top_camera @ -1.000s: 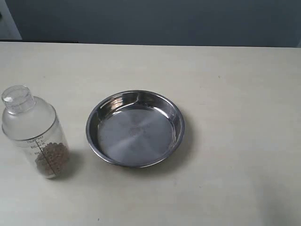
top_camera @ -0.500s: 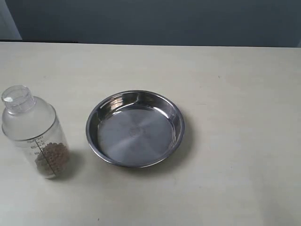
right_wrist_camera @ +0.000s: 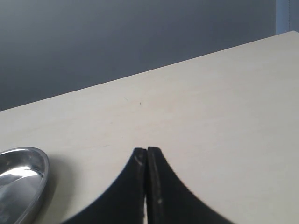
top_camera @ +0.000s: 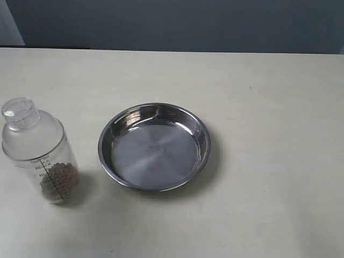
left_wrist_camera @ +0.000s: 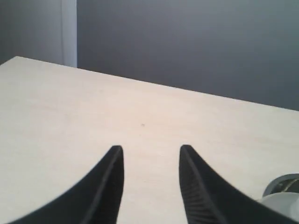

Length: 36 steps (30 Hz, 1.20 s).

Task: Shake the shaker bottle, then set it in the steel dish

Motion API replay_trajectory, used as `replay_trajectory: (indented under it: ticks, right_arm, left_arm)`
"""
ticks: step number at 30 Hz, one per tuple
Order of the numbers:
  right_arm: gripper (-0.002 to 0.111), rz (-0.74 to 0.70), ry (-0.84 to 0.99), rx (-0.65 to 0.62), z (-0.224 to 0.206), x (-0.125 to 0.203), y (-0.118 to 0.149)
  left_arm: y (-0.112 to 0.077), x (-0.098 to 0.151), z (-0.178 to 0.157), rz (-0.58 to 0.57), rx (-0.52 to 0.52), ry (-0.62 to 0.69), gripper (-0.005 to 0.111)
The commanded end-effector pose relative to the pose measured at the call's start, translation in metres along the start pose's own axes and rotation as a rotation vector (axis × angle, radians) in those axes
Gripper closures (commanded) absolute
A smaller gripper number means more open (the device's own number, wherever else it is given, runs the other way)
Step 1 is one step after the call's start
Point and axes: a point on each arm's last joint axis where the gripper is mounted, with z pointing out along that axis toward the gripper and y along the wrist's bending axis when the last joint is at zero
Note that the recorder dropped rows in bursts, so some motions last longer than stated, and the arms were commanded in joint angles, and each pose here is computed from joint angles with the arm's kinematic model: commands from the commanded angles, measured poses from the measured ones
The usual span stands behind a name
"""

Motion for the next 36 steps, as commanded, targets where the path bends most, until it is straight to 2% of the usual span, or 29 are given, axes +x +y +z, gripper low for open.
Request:
replay_trajectory:
  ticks: [1,4,8,11,13,16,17,21,25,28,36]
  right_arm:
    - [0.109,-0.004,-0.016,0.003,0.0,-0.001,0.0]
    - [0.109,-0.004,-0.016,0.003,0.0,-0.001,0.0]
    - [0.109,-0.004,-0.016,0.003,0.0,-0.001,0.0]
    - [0.109,-0.004,-0.016,0.003,0.0,-0.001,0.0]
    - [0.109,-0.004,-0.016,0.003,0.0,-0.001,0.0]
    - [0.109,-0.004,-0.016,0.003,0.0,-0.001,0.0]
    - [0.109,-0.004,-0.016,0.003,0.0,-0.001,0.0]
    - [0.109,-0.004,-0.016,0.003,0.0,-0.001,0.0]
    - [0.109,-0.004,-0.016,0.003,0.0,-0.001,0.0]
    - [0.109,-0.004,-0.016,0.003,0.0,-0.001,0.0]
    - [0.109,-0.004,-0.016,0.003,0.0,-0.001,0.0]
  left_arm:
    - [-0.025,-0.051,0.002,0.173,0.126,-0.115,0.069]
    - [-0.045,-0.085,0.004,0.261,0.208,-0.152,0.069]
    - [-0.069,-0.102,0.024,0.285,0.296,-0.1,0.064]
    - [-0.078,-0.102,0.033,0.273,0.325,-0.07,0.043]
    - [-0.077,-0.1,0.033,0.239,0.323,-0.063,0.022]
    - [-0.07,-0.088,0.034,0.111,0.29,-0.037,0.002]
    - [-0.068,-0.079,0.035,0.072,0.281,-0.006,0.001]
    - [-0.063,-0.054,0.036,0.081,0.27,0.036,0.001]
    - [-0.073,-0.05,0.032,0.141,0.334,0.042,0.001]
    - [-0.077,-0.043,0.03,0.139,0.365,0.06,0.001]
    - [-0.073,-0.012,0.026,0.111,0.375,0.136,0.001]
